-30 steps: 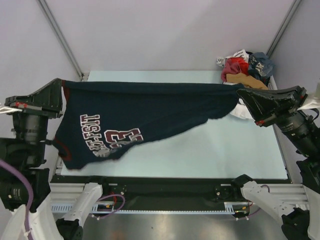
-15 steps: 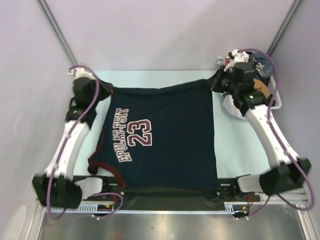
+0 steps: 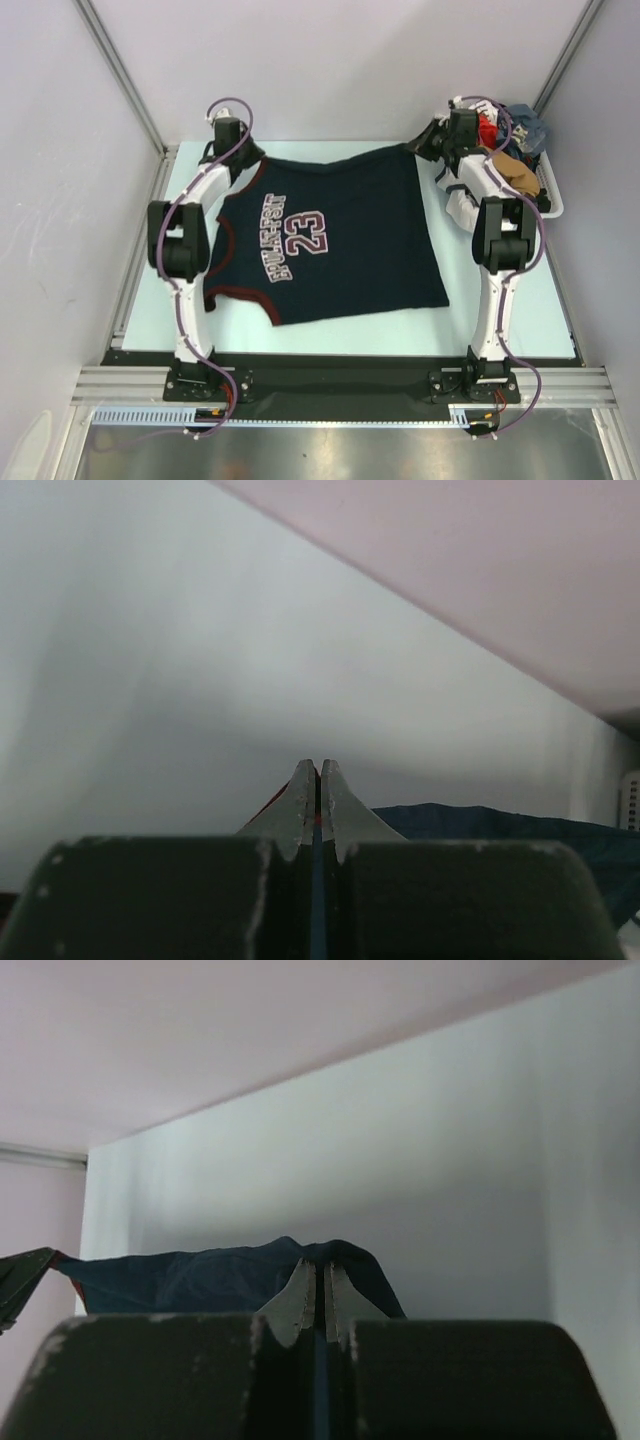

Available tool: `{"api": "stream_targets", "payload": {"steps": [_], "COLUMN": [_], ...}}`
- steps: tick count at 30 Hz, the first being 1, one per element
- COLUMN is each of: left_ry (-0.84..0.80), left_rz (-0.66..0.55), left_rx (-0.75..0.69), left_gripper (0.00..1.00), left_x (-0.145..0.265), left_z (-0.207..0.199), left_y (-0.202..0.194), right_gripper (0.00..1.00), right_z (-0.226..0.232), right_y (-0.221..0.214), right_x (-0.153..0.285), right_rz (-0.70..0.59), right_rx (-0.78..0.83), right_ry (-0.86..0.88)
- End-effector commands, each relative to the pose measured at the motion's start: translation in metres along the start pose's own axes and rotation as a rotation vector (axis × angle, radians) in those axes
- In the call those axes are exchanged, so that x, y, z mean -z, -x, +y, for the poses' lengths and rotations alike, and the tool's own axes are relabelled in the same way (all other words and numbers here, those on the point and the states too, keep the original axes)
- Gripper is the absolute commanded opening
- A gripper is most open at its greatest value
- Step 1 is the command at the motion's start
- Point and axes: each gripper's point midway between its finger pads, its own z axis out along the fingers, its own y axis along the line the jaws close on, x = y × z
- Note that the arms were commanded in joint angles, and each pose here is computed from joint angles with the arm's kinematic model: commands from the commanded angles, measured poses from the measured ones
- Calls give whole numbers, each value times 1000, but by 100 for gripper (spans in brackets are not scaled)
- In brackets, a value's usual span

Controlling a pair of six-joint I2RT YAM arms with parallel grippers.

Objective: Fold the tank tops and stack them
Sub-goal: Flatten the tank top out, then fold the tank top

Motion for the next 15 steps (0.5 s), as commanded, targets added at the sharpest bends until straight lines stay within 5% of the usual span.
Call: {"api": "stream_targets", "payload": {"steps": [1, 15], "left_ry": [-95, -47], "left_rz": [-75, -6], "left_rx": [1, -54], "left_gripper": [1, 0], "left_x": [-14, 9], "left_z": [-39, -23], "left_y": [43, -5], "right_gripper": [0, 0], "right_z": [31, -24], "right_y": [61, 38], "right_x": [-9, -19], "right_rz": [-135, -65], "right_rx": [26, -38], "right_ry": [136, 38]}}
